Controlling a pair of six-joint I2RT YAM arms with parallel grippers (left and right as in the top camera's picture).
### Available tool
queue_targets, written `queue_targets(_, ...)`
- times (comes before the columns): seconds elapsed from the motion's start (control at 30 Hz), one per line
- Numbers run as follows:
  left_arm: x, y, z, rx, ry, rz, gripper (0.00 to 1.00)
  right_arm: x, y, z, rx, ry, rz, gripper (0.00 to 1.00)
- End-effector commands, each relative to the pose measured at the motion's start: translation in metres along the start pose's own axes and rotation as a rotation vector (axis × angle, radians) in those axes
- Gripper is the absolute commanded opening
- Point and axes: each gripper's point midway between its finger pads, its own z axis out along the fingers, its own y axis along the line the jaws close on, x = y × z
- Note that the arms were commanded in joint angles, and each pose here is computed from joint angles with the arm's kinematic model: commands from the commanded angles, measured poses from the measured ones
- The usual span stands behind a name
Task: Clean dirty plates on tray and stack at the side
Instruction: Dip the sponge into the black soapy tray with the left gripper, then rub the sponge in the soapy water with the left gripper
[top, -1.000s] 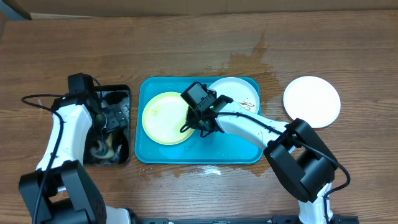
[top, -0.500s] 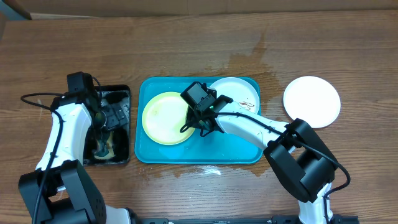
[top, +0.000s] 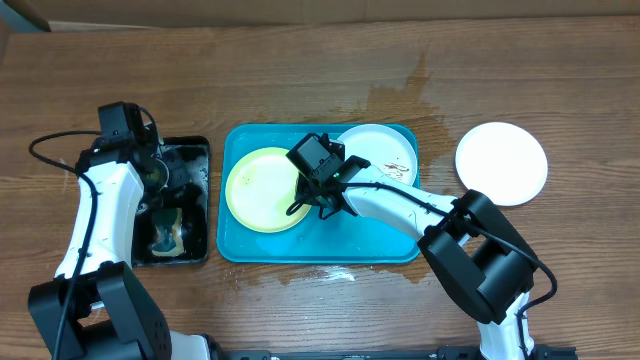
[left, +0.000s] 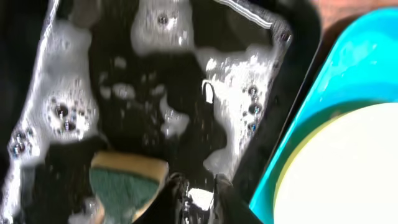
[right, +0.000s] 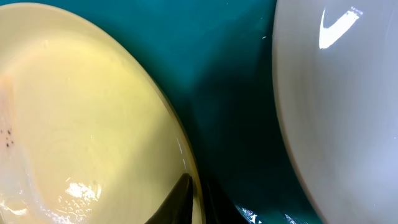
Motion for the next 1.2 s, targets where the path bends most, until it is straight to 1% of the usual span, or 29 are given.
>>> queue_targets(0.0,-0.011,-0.001,-0.001,-0.016,-0.044,0.030,0.29,0.015,-0.017,0.016,0.061,0.040,-0.037,0.09)
queue_targets(0.03,-0.012,-0.001,0.003,-0.016,-0.043,0.030,0.40,0.016,-0.017,0.016,0.062,0.041,-0.040,0.09)
queue_targets(0.1,-0.010,-0.001,0.010,-0.015,-0.027,0.025,0.51,0.016,-0.017,0.016,0.062,0.041,-0.040,0.10)
queue_targets(0.13,-0.009,-0.001,0.012,-0.012,-0.021,0.018,0.59,0.016,-0.017,0.016,0.062,0.041,-0.040,0.13)
queue_targets(0.17,-0.007,-0.003,0.014,-0.002,-0.007,0.006,0.63,0.016,-0.017,0.016,0.062,0.042,-0.040,0.19)
queue_targets(0.23,-0.004,-0.009,0.015,0.035,0.006,0.007,0.63,0.016,-0.017,0.016,0.062,0.041,-0.040,0.27)
queue_targets(0.27,-0.004,-0.012,0.015,0.053,0.009,0.008,0.63,0.016,-0.017,0.016,0.062,0.042,-0.040,0.28)
queue_targets(0.37,-0.001,-0.017,0.014,0.083,0.022,0.025,0.61,0.016,-0.017,0.016,0.062,0.041,-0.040,0.08)
queue_targets(0.43,0.006,-0.016,0.014,0.078,0.052,0.019,0.58,0.016,-0.017,0.016,0.062,0.041,-0.040,0.07)
queue_targets(0.47,0.013,-0.014,0.013,0.068,0.077,0.017,0.59,0.016,-0.018,0.016,0.063,0.042,-0.040,0.07)
queue_targets(0.5,0.018,-0.010,0.013,0.049,0.098,0.012,0.63,0.016,-0.018,0.016,0.063,0.042,-0.040,0.07)
queue_targets(0.57,0.029,0.006,0.012,-0.044,0.140,-0.032,0.73,0.016,-0.018,0.016,0.063,0.042,-0.040,0.07)
queue_targets(0.63,0.038,0.022,0.009,-0.136,0.167,-0.061,0.78,0.016,-0.018,0.016,0.064,0.043,-0.040,0.07)
queue_targets(0.7,0.044,0.031,0.009,-0.190,0.181,-0.080,0.79,0.017,-0.019,0.016,0.067,0.045,-0.040,0.07)
queue_targets(0.87,0.054,0.035,0.025,-0.196,0.176,-0.078,0.82,0.017,-0.019,0.016,0.068,0.046,-0.040,0.07)
queue_targets(0.9,0.053,0.036,0.029,-0.196,0.162,-0.078,0.81,0.017,-0.019,0.016,0.068,0.047,-0.040,0.07)
queue_targets(1.03,0.047,0.041,0.039,-0.217,0.104,-0.081,0.62,0.018,-0.020,0.016,0.071,0.049,-0.040,0.07)
queue_targets(1.07,0.049,0.042,0.042,-0.215,0.097,-0.081,0.62,0.018,-0.020,0.016,0.071,0.049,-0.040,0.08)
queue_targets(1.13,0.052,0.043,0.045,-0.216,0.098,-0.080,0.66,0.018,-0.020,0.016,0.071,0.049,-0.040,0.08)
queue_targets(1.17,0.053,0.043,0.047,-0.215,0.097,-0.077,0.66,0.018,-0.020,0.016,0.071,0.049,-0.040,0.08)
